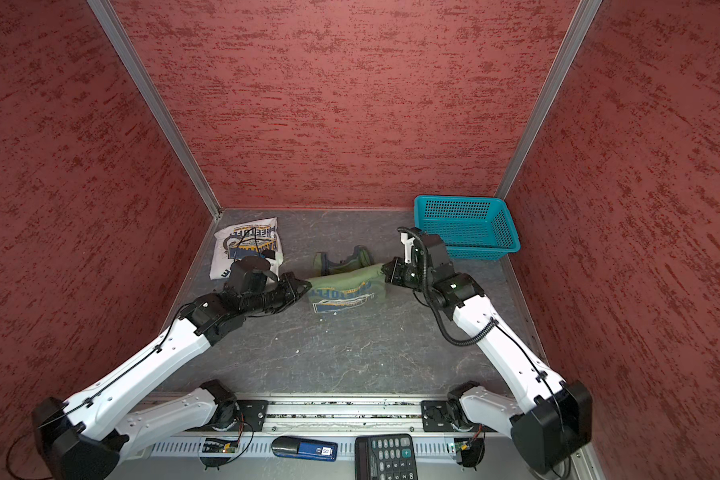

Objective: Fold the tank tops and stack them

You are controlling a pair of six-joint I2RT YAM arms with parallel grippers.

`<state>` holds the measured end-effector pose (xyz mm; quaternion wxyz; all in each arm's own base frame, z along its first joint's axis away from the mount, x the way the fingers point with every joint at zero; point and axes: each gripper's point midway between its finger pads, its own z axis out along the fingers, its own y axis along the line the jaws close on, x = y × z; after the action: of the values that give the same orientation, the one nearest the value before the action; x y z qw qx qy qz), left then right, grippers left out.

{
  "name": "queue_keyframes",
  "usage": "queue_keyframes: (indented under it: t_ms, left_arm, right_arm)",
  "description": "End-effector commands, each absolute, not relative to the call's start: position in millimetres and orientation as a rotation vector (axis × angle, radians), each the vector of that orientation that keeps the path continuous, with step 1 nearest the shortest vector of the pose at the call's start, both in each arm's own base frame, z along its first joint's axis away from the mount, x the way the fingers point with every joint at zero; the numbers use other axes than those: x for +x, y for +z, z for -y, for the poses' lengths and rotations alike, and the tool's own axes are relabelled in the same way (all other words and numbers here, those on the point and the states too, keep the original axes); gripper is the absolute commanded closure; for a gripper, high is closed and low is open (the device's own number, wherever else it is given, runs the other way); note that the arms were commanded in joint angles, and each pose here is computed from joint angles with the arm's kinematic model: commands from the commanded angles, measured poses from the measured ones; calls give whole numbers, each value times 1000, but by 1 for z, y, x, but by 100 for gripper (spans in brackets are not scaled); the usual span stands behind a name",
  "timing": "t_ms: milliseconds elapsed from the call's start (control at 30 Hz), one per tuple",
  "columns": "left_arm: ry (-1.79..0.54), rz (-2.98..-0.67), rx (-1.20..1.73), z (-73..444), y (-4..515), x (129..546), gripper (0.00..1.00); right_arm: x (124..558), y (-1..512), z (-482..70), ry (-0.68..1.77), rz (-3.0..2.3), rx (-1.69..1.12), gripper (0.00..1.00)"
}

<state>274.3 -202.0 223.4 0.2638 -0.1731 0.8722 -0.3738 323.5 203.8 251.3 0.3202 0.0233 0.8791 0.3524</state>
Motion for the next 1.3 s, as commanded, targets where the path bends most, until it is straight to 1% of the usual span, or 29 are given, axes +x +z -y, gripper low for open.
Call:
queue_keyframes:
  t_ms: [0,167,333,400,467,500,533,567,600,667,733,800,867,900,967,1033,1133,1267]
  left_arm:
    - [-1035,-2365,-492,199,219,301,100]
    - [-1035,-2347,-590,186,213,355,100]
    - [-1038,-2354,-651,177,200,404,99]
    - [-1049,-2363,-668,177,192,422,97]
    - [-1042,-2382,-708,173,180,439,96]
    - [-1052,-2389,-726,172,172,448,93]
    - [-1047,-2396,-752,170,164,457,90]
    - [-1040,-2402,-765,168,158,463,84]
    - [-1025,-2411,-782,166,151,471,77]
    - [-995,-2423,-809,159,136,488,63]
    - [-994,-2448,-822,153,123,506,47]
    - [-972,-2464,-832,142,117,516,42]
    - [-912,-2466,-823,130,120,513,35]
    - [-871,-2464,-800,126,123,506,30]
    - [-800,-2480,-767,121,125,487,23]
    - [-770,-2512,-725,126,121,462,19]
    - [-762,-2584,-673,143,104,427,15]
    - [-797,-2655,-610,167,81,400,14]
  right_arm:
    - [363,261,-214,904,-2253,17,100]
    - [423,242,-232,948,-2284,16,100]
    - [472,209,-232,964,-2331,66,100]
    - [490,193,-230,970,-2340,98,100]
    - [509,178,-230,979,-2341,115,97]
    - [520,169,-230,982,-2349,125,95]
    - [529,161,-231,990,-2359,126,93]
    - [538,154,-232,991,-2362,130,90]
    - [547,145,-232,984,-2371,138,85]
    - [564,130,-231,940,-2387,153,67]
    - [578,120,-223,854,-2409,177,54]
    - [583,118,-215,767,-2427,189,46]
    - [578,125,-209,718,-2425,172,39]
    - [572,129,-208,703,-2419,152,36]
    - [556,129,-205,669,-2421,121,30]
    - [537,125,-205,672,-2429,107,25]
    - [511,109,-210,695,-2462,87,21]
    - [487,92,-214,725,-2495,57,18]
